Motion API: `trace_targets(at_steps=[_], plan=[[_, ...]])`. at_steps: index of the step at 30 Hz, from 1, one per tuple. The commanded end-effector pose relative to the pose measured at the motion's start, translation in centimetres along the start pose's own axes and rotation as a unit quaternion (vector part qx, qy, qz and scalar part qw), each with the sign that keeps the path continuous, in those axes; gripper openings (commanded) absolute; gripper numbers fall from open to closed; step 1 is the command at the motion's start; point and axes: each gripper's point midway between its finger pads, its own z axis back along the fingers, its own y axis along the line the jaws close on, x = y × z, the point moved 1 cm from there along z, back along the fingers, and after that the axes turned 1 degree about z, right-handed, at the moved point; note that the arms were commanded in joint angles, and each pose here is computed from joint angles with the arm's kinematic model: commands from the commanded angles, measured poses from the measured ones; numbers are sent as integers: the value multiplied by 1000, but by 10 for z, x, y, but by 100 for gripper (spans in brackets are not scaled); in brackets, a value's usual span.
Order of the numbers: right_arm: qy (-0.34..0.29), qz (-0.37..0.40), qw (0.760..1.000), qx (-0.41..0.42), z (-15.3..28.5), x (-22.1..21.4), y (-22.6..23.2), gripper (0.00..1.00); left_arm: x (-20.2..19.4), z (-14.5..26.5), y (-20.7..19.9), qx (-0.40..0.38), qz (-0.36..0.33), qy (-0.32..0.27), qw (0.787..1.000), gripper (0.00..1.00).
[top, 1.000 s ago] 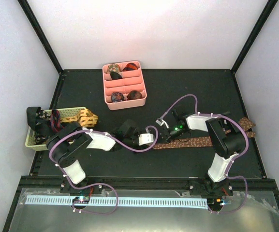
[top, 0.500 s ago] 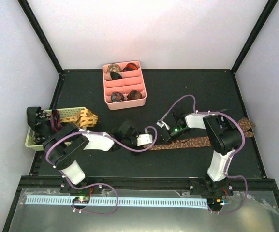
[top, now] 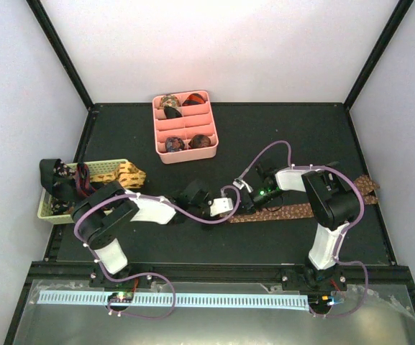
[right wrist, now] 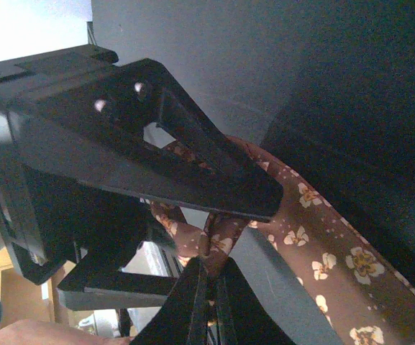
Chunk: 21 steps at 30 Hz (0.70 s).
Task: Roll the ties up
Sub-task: Roll the tie at the center of the board.
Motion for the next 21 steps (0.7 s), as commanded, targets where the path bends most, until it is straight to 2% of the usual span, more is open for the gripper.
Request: trace_targets(at_steps=[1,5,13,18,21], plan=[[-4,4,1000,-2,1,3,-3,2,-1,-2,14,36,17,30,999,44],[-7,2,1000,-5,3,4,-5,2,-12,5,12,40,17,56,997,36],[0,-5,1000,-24,5,1,-18,2,-24,14,9,43,12,73,996,35],[22,-10,998,-49,1,-7,-34,2,-15,16,12,37,14,47,998,44],[25,-10,997,-73,1,-9,-43,2,1,26,9,22,14,-9,1000,58]])
